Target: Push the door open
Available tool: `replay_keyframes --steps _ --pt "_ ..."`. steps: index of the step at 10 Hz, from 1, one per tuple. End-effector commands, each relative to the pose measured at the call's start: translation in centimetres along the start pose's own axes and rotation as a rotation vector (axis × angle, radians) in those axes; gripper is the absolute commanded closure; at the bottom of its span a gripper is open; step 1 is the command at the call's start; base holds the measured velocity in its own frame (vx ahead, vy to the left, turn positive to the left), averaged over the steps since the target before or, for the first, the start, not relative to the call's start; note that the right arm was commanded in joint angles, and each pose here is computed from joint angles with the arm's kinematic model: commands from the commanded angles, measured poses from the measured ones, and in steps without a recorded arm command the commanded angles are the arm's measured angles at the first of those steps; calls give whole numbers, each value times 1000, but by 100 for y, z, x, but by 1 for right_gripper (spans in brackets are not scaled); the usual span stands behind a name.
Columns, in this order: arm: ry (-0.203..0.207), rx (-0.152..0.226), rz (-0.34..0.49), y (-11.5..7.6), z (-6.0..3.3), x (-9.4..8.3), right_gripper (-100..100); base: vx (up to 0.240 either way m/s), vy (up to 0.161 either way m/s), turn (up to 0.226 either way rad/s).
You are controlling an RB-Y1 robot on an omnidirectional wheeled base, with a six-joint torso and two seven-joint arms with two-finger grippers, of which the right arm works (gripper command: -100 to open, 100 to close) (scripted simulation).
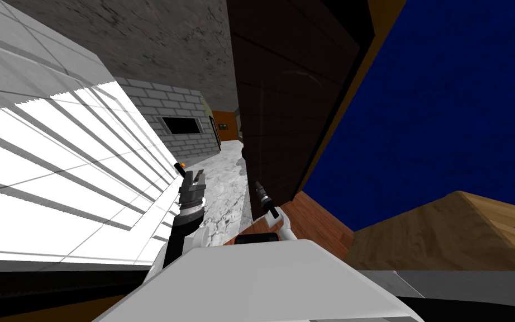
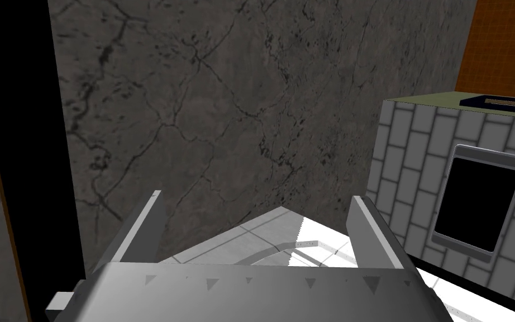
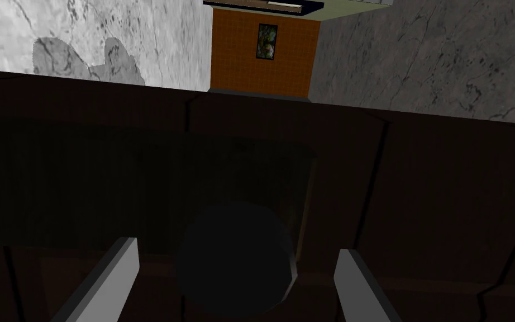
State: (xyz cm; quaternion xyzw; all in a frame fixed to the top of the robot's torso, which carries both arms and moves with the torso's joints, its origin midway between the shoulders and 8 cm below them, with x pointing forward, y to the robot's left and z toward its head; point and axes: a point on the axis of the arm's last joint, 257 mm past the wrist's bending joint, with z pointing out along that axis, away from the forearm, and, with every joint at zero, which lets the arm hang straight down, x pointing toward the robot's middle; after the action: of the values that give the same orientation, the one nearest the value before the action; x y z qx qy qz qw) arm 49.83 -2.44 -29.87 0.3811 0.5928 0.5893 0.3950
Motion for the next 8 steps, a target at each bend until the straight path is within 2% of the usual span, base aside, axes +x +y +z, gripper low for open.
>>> replay_keyframes --steps 1,2,7,8 --pt "0 0 0 0 0 0 -100 74 34 2" --pt "0 0 0 0 0 0 100 -8 -3 -5" --pt "0 0 0 0 0 0 100 -15 -7 1" --pt "-16 9 -10 -37 -20 -123 100 87 58 -32"
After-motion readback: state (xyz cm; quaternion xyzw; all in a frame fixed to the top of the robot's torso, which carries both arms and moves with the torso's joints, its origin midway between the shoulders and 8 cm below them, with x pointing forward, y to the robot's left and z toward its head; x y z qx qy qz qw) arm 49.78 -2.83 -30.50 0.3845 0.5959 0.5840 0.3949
